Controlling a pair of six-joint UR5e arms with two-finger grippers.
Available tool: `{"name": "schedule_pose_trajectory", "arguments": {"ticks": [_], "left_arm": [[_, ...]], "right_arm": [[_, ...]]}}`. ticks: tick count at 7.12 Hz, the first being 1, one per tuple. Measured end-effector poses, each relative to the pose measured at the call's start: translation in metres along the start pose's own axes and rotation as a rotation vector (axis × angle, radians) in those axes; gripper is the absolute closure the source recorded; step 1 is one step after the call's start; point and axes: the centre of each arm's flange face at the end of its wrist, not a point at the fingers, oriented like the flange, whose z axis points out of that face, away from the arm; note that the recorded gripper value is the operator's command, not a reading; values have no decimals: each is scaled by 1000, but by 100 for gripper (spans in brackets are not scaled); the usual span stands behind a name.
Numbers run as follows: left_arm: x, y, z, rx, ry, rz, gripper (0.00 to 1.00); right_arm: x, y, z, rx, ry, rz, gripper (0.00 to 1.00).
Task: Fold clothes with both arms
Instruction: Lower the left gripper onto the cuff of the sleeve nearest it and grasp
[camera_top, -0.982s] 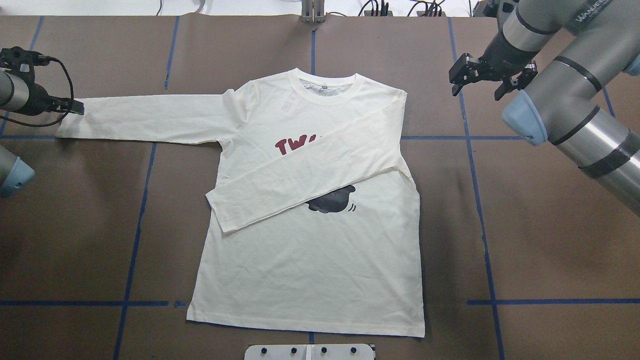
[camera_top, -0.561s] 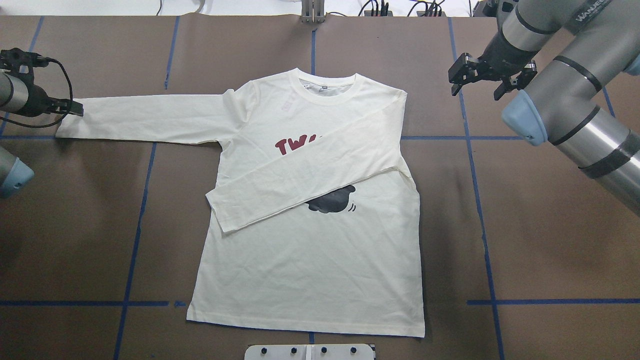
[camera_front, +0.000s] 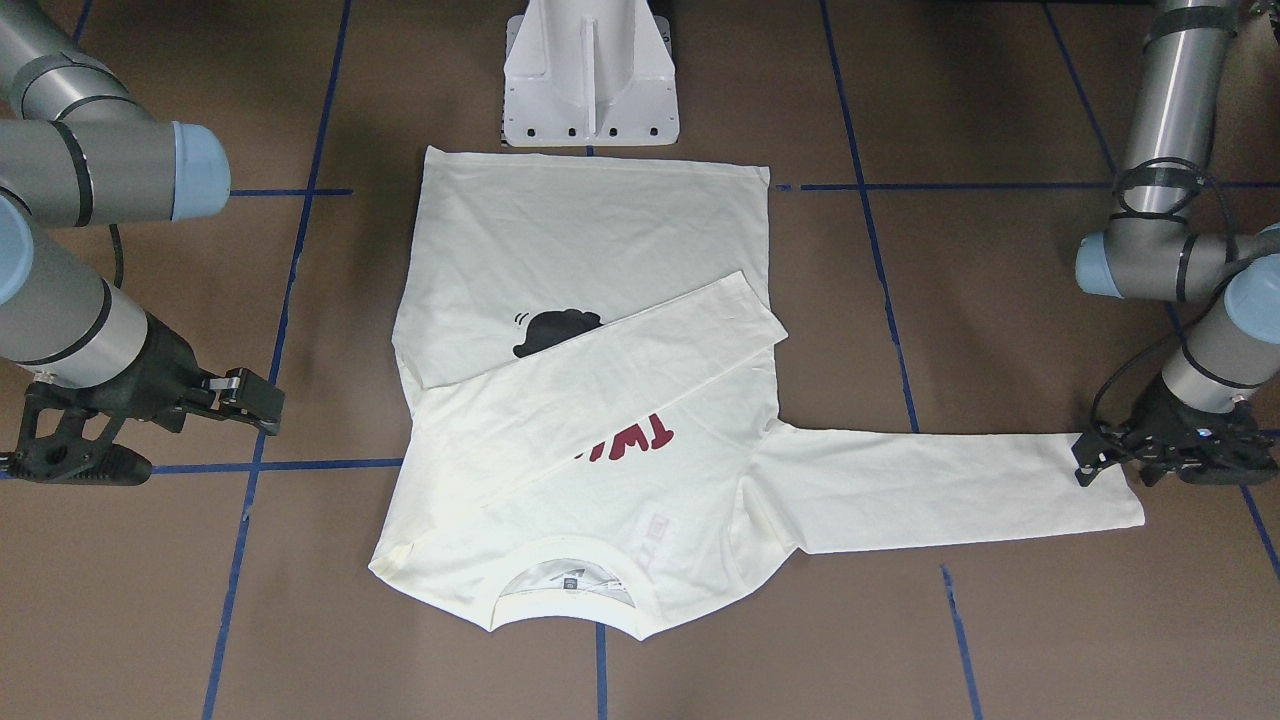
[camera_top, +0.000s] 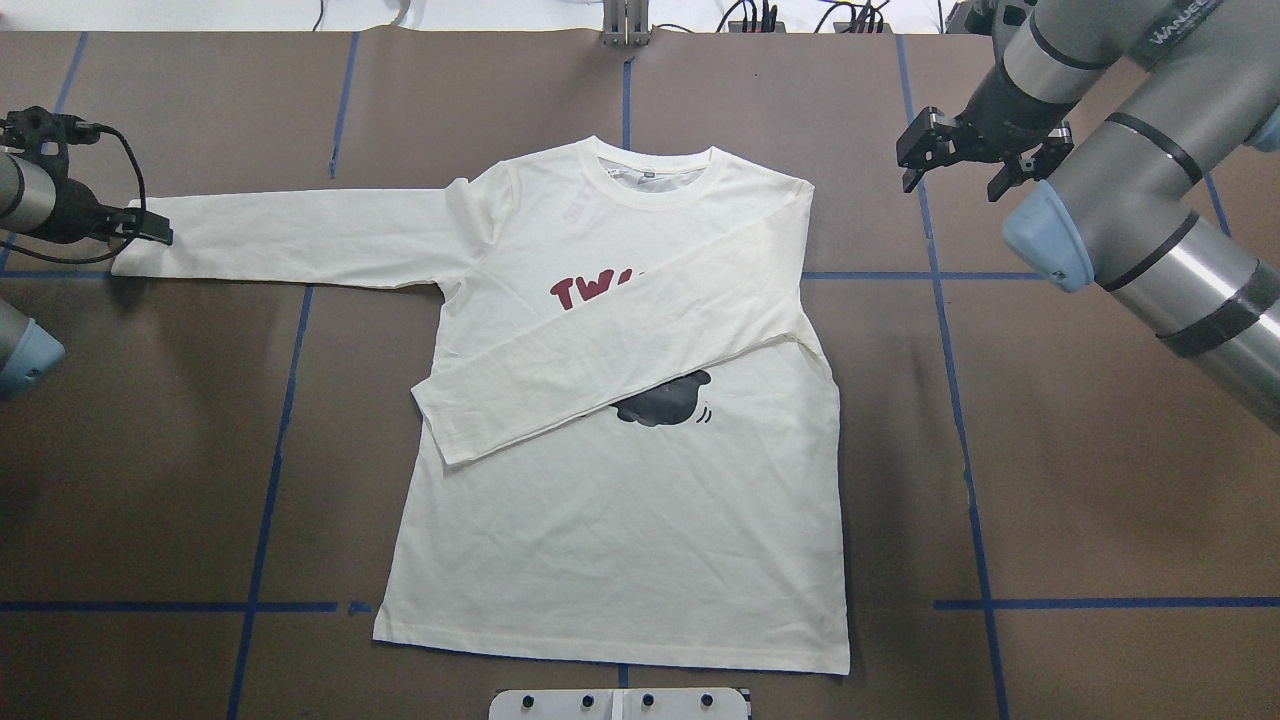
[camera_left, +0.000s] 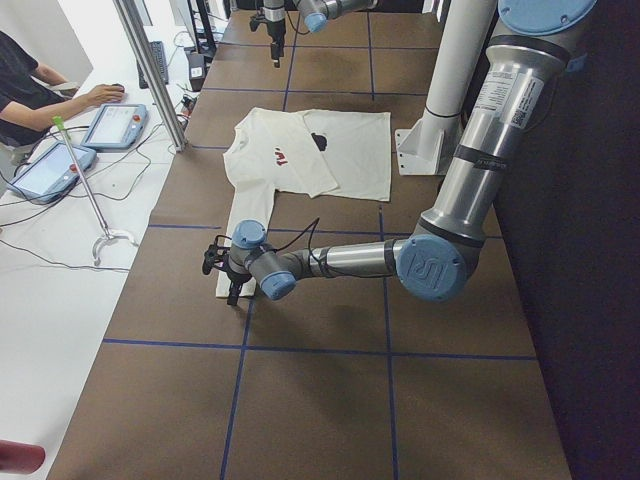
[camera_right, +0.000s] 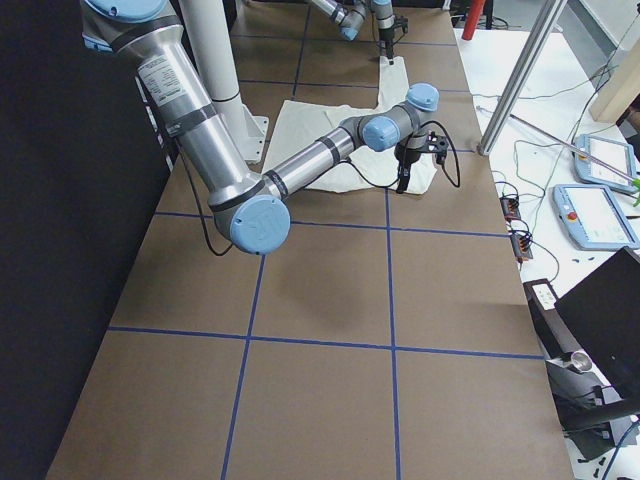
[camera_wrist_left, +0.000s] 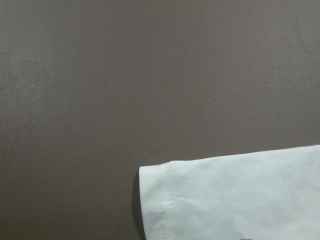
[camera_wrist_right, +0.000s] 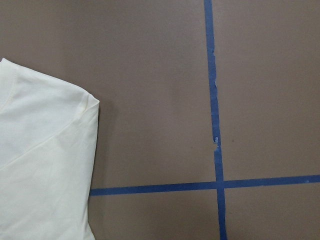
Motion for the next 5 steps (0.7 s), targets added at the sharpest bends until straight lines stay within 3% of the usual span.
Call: {"name": "schedule_pose_trajectory", "arguments": {"ticks": [5], "left_arm": [[10, -7, -5, 12, 15, -48, 69]], "right_arm": [[-1, 0, 1, -1, 0, -1, 0]]}}
